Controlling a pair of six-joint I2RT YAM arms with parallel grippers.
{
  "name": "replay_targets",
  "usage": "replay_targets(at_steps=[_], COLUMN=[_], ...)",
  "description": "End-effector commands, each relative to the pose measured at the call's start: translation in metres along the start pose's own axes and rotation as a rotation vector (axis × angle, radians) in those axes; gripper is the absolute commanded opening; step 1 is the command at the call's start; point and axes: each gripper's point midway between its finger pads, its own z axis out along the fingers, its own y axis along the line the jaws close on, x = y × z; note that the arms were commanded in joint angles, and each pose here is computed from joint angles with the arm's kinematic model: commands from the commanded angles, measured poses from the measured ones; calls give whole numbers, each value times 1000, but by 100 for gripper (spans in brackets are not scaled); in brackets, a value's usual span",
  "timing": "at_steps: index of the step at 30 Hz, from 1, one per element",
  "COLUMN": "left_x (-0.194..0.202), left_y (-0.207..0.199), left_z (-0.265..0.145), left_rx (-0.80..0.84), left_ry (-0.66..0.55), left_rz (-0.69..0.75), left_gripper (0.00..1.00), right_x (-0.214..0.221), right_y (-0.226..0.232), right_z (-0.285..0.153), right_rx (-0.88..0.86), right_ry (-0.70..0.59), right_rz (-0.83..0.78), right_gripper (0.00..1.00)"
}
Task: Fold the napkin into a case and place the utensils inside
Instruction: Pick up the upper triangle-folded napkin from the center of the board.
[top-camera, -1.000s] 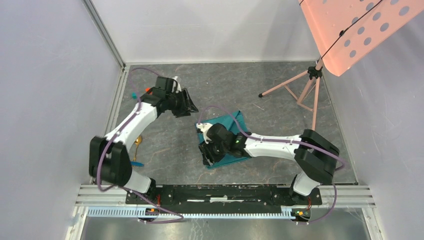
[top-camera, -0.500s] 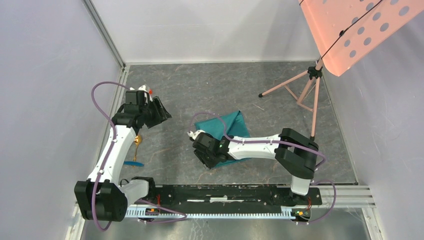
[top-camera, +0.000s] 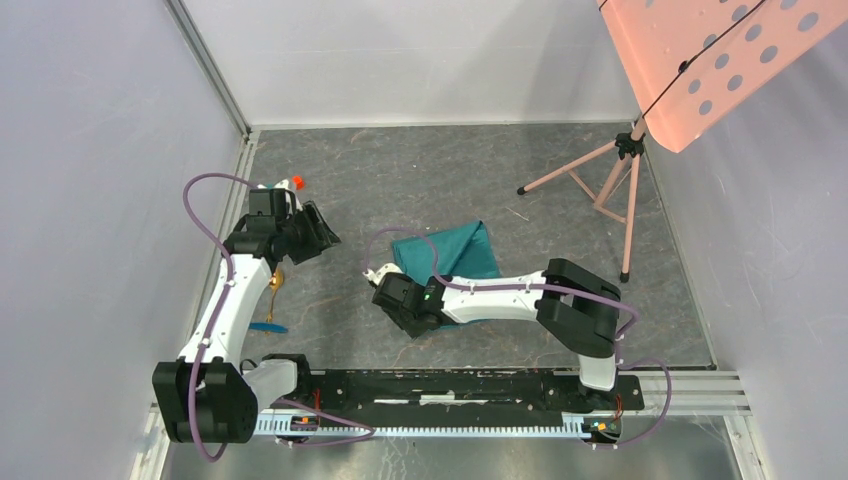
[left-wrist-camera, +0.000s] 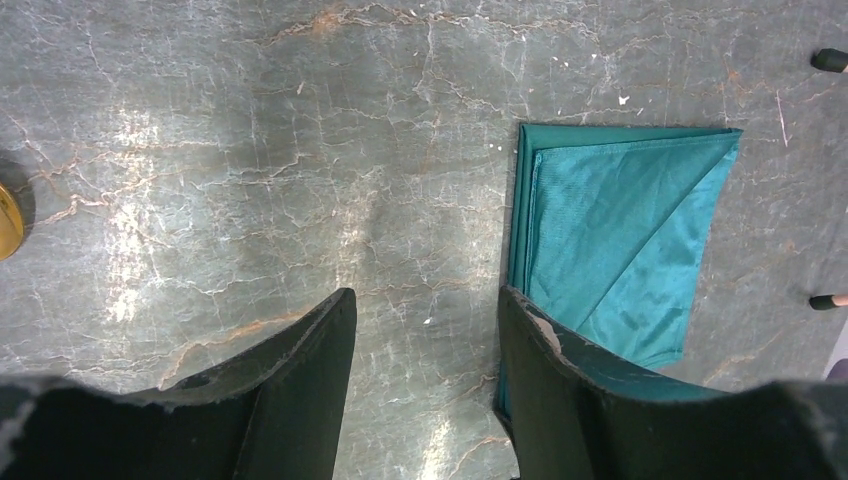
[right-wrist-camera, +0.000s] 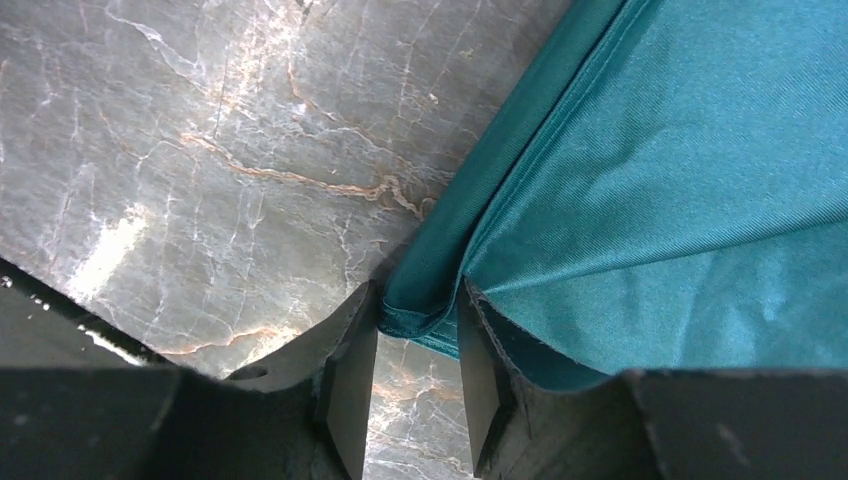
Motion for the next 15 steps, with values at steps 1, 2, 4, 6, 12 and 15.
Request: replay_targets(at_steps=[1,2,4,6,12,15], left_x=[-7,-7,-5,-3,32,50], left_y=[-6,-6,-5,-7,-31,-52], left_z=[-3,-3,-1,0,19,33], left_rx=[50,50,50,56,245,391], left_ry=[-38,-37,-29,-19,117,182], left_rz=[79,78,74,59,-104,-255], left_gripper=[62,62,62,64,69,71], right_x=[42,43,41,35,1,-10], right_y=[-42,-45,-52,-53,-40,-30], right_z=[11,10,7,4,-18,-30], right_rx=[215,237,276,285,174,79], right_ry=[128,127,105,69,-139,-224], right_rz=[-116,-130,-157,-174,-159,-125], right_gripper=[35,31,25,19,0,0])
